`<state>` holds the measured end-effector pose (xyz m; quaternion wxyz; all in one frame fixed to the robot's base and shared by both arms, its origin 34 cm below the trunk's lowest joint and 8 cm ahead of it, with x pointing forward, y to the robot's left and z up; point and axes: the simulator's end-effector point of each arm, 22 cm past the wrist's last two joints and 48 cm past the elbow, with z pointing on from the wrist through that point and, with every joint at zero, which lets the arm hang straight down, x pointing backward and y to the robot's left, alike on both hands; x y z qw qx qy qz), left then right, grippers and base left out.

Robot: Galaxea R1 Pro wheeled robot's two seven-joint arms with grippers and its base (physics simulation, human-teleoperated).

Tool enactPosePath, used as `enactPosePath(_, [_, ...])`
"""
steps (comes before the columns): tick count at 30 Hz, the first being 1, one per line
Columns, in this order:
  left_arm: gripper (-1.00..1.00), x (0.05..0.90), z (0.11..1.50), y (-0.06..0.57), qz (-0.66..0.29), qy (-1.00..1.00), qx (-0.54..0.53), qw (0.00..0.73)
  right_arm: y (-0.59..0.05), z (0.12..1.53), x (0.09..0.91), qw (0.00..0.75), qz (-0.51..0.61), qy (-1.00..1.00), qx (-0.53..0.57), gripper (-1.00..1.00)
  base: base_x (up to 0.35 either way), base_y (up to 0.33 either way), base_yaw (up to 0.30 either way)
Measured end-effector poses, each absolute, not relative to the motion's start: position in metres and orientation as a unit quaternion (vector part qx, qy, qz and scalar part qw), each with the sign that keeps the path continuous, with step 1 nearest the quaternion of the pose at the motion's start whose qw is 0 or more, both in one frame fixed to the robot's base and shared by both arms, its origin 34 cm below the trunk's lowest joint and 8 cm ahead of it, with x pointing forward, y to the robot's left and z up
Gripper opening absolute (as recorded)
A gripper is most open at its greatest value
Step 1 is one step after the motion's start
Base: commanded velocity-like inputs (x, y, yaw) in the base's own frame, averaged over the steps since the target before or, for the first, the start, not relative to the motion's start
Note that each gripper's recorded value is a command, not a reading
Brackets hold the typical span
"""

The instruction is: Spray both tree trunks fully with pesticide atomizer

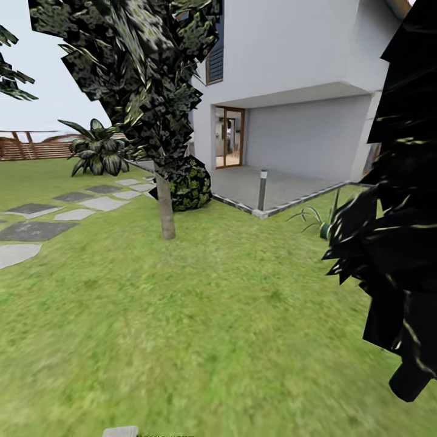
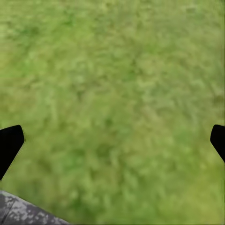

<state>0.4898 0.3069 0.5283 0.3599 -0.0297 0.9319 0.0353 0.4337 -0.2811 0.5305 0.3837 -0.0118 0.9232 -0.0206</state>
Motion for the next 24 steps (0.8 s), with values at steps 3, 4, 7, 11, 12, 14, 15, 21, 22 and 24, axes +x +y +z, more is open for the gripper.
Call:
enactPosePath(3, [1.00,0.4898,0.5282,0.3069,0.035,0.932,-0.030,0.360,-0.2811,0.5305,0.4337,0.384,-0.021,0.923,-0.012,1.00,0.000,0.000,0.277])
enactPosePath(4, [1.00,0.4897,0.5282,0.3069,0.035,0.932,-0.030,0.360,-0.2811,0.5305,0.4337,0.384,-0.021,0.923,-0.012,1.00,0.000,0.000,0.277])
enactPosePath(7, [1.00,0.4895,0.5280,0.3063,0.035,0.932,-0.030,0.359,-0.2811,0.5305,0.4337,0.384,-0.021,0.923,-0.012,1.00,0.046,-0.005,0.277])
enactPosePath(11, [1.00,0.4894,0.5281,0.3059,0.035,0.932,-0.031,0.359,-0.2811,0.5308,0.4336,0.384,-0.021,0.923,-0.012,1.00,0.223,-0.085,0.277])
enactPosePath(12, [1.00,0.4894,0.5281,0.3059,0.035,0.932,-0.031,0.359,-0.2811,0.5308,0.4336,0.384,-0.021,0.923,-0.012,1.00,0.267,-0.115,0.277])
enactPosePath(14, [1.00,0.4894,0.5282,0.3056,0.034,0.932,-0.031,0.359,-0.2810,0.5308,0.4336,0.384,-0.021,0.923,-0.012,1.00,0.277,-0.124,0.277])
enactPosePath(15, [1.00,0.4893,0.5281,0.3056,0.034,0.932,-0.031,0.359,-0.2810,0.5308,0.4336,0.384,-0.021,0.923,-0.012,1.00,0.282,-0.130,0.277])
enactPosePath(21, [1.00,0.4891,0.5279,0.3049,0.034,0.932,-0.031,0.359,-0.2811,0.5308,0.4336,0.384,-0.021,0.923,-0.012,1.00,0.286,-0.135,0.277])
enactPosePath(22, [1.00,0.4891,0.5279,0.3047,0.034,0.932,-0.031,0.359,-0.2811,0.5308,0.4336,0.384,-0.021,0.923,-0.012,1.00,0.287,-0.142,0.277])
enactPosePath(24, [1.00,0.4891,0.5278,0.3041,0.033,0.932,-0.031,0.359,-0.2811,0.5308,0.4336,0.384,-0.021,0.923,-0.012,1.00,0.287,-0.146,0.277])
